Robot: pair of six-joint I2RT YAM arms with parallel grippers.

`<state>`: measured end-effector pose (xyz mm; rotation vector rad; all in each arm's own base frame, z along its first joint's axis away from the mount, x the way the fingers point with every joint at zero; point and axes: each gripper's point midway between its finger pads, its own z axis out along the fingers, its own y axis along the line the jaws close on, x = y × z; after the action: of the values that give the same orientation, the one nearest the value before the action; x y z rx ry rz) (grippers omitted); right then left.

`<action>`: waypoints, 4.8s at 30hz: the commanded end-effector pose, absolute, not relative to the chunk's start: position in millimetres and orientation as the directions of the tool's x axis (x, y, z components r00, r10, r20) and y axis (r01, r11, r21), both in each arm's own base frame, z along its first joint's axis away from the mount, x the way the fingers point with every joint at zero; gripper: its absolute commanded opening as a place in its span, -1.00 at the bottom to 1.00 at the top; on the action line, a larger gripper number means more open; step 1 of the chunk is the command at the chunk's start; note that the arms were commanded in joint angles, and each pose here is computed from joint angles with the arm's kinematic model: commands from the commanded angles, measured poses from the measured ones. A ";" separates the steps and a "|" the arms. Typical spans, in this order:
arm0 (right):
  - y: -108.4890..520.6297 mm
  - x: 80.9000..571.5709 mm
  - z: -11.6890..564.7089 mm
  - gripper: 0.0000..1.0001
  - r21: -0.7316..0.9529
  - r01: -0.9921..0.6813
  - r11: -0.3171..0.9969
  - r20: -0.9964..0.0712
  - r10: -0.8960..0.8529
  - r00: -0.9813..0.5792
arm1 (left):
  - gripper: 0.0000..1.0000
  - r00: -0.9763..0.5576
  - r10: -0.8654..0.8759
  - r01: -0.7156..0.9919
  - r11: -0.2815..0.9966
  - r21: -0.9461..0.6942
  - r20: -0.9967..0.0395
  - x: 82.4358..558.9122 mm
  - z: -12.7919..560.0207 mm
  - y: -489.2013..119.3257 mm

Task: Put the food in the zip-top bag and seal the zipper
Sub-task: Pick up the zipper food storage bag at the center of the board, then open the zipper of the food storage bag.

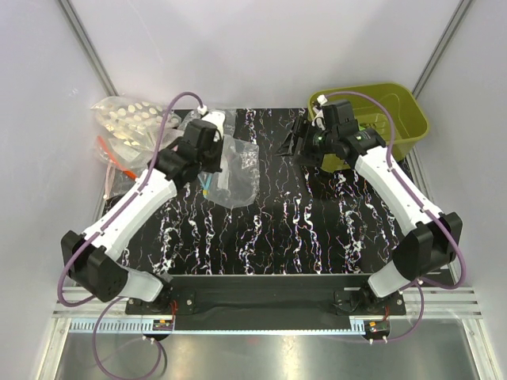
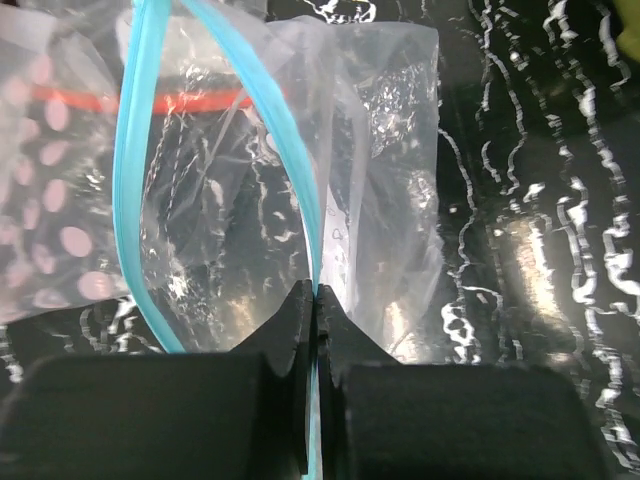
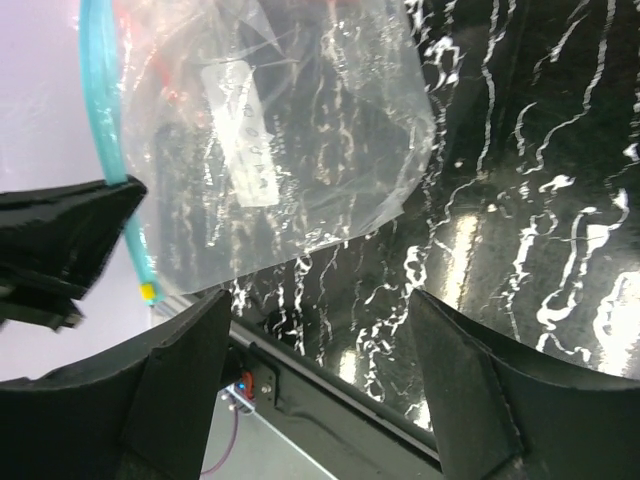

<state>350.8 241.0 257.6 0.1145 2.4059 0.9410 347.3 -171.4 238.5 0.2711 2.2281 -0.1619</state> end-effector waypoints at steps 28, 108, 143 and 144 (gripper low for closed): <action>288.7 353.9 305.3 0.34 0.777 -0.233 0.584 -0.441 0.242 -0.864 | -1.00 -0.389 0.206 0.547 0.836 -0.045 -0.898 320.9 297.4 -284.0; 282.7 369.6 286.9 -1.00 0.730 -0.183 0.659 -0.486 0.311 -0.817 | 0.64 -0.696 -0.069 0.264 0.901 -0.344 -0.715 359.4 290.0 -259.2; 283.3 408.4 193.4 -0.01 0.596 -0.138 0.791 -0.477 0.210 -0.853 | -1.00 -0.613 0.317 0.116 0.942 0.314 -0.724 388.4 269.8 -220.2; 285.8 406.7 193.3 0.01 0.605 -0.151 0.782 -0.473 0.200 -0.858 | -1.00 -0.616 0.319 0.104 0.939 0.327 -0.720 390.6 267.8 -218.4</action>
<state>401.4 281.6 186.9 0.0945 2.4905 0.8665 377.8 -223.0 249.9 0.3569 2.2916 0.2758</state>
